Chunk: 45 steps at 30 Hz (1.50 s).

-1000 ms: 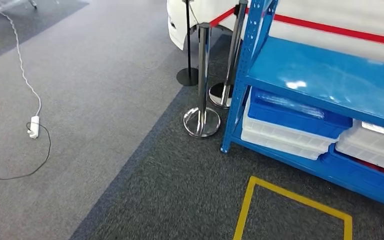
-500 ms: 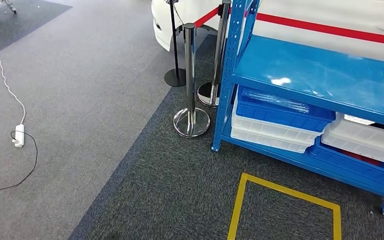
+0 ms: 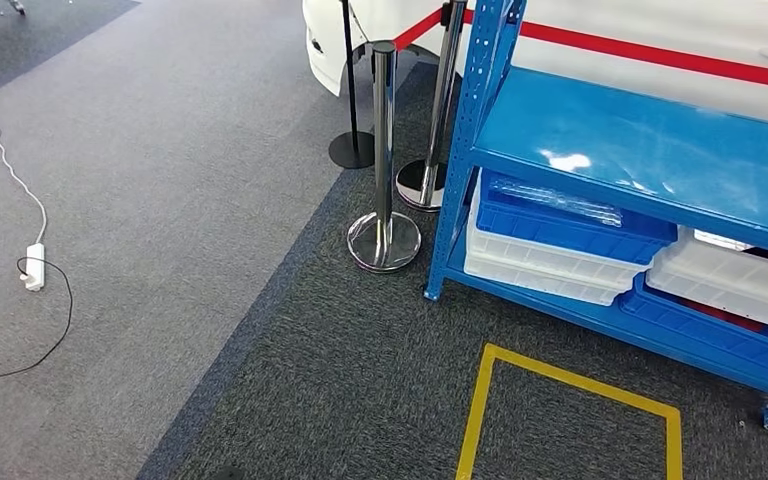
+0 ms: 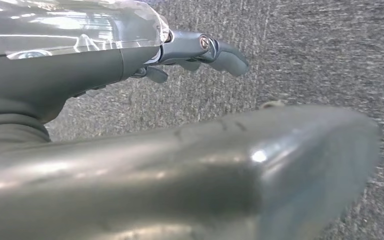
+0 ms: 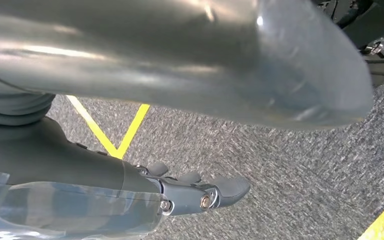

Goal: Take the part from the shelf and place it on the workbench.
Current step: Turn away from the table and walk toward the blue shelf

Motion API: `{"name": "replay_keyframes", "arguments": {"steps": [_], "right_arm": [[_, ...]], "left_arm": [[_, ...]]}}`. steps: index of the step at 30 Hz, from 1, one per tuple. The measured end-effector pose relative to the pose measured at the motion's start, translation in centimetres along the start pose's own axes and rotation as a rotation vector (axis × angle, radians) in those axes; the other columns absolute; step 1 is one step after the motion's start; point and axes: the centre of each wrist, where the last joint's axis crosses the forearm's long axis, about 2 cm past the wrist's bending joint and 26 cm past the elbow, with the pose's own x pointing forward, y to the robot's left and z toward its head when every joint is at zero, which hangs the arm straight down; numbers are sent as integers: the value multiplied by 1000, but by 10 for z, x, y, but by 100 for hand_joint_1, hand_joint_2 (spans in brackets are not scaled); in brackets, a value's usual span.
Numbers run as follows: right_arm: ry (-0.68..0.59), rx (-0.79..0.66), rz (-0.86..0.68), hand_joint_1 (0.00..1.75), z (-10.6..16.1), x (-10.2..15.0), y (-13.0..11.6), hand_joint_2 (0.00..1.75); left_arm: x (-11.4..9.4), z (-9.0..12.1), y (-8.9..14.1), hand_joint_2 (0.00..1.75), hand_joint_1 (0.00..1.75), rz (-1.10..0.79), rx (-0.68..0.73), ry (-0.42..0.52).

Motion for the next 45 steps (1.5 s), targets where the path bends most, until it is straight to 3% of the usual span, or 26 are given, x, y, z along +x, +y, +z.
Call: {"name": "replay_keyframes", "arguments": {"steps": [23,37,45], "right_arm": [[8,2,10,0,0,0,0,0],[29,4,17,0,1,-6,1,0],[29,3,15,0,2,-5,2,0]], "left_arm": [[1,0,-2,0,0,-5,-2,42],[-6,3,-6,0,0,-164,-15,139],[2,1,-4,0,0,-211,-33,131]]}}
